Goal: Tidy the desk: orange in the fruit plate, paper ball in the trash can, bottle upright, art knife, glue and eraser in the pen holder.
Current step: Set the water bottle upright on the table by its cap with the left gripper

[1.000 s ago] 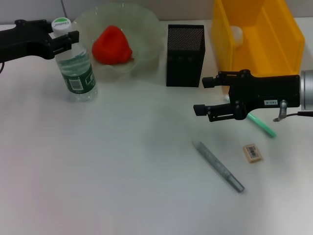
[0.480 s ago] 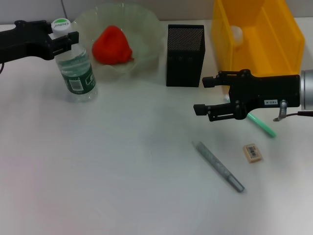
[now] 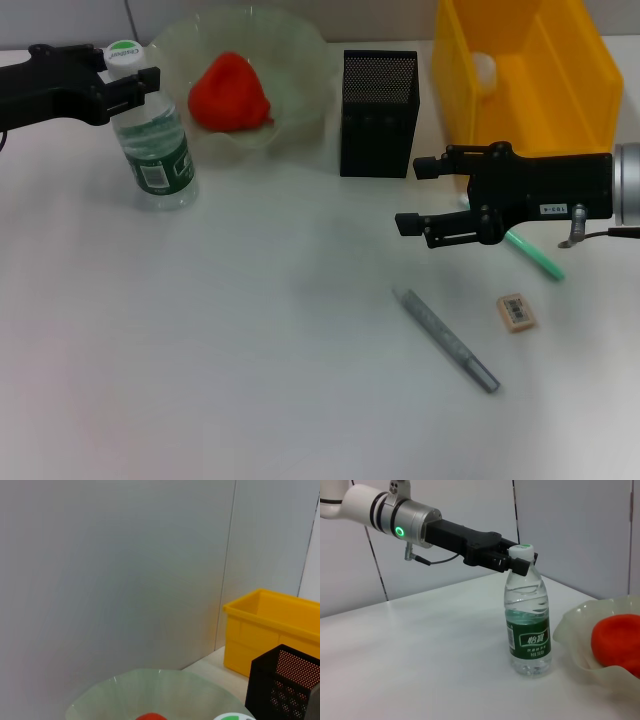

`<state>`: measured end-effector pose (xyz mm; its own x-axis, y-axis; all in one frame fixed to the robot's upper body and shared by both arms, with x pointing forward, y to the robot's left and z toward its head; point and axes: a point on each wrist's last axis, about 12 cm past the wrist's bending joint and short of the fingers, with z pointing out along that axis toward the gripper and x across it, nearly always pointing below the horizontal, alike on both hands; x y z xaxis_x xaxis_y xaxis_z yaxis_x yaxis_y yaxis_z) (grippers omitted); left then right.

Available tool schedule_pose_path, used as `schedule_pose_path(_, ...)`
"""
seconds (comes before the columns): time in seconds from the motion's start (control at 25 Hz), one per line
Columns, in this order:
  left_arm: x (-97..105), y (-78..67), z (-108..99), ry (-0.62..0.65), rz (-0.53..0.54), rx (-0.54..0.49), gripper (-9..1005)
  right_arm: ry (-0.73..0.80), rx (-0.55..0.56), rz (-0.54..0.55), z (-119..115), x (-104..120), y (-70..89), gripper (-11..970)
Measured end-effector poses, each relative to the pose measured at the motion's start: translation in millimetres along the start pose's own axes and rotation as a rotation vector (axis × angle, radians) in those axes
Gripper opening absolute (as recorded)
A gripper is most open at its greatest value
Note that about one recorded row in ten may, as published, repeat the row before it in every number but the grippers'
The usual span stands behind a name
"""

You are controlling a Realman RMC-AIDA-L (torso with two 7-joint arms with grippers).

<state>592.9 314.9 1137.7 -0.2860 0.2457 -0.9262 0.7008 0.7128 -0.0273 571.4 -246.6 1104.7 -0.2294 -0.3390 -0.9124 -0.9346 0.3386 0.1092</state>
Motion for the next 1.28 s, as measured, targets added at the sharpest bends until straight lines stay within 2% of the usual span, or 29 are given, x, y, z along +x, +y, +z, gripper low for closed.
schedule_pose_path(1.16, 2.5, -0.7, -0.2, -0.004, -0.009, -0.015, 448, 0.000, 0.000, 0.000, 0.2, 0.0, 0.1, 822)
schedule_pose_path(1.28, 3.0, -1.3, 0.1, -0.005, -0.005, -0.019, 537, 0.000, 0.000, 0.000, 0.2, 0.0, 0.1, 820)
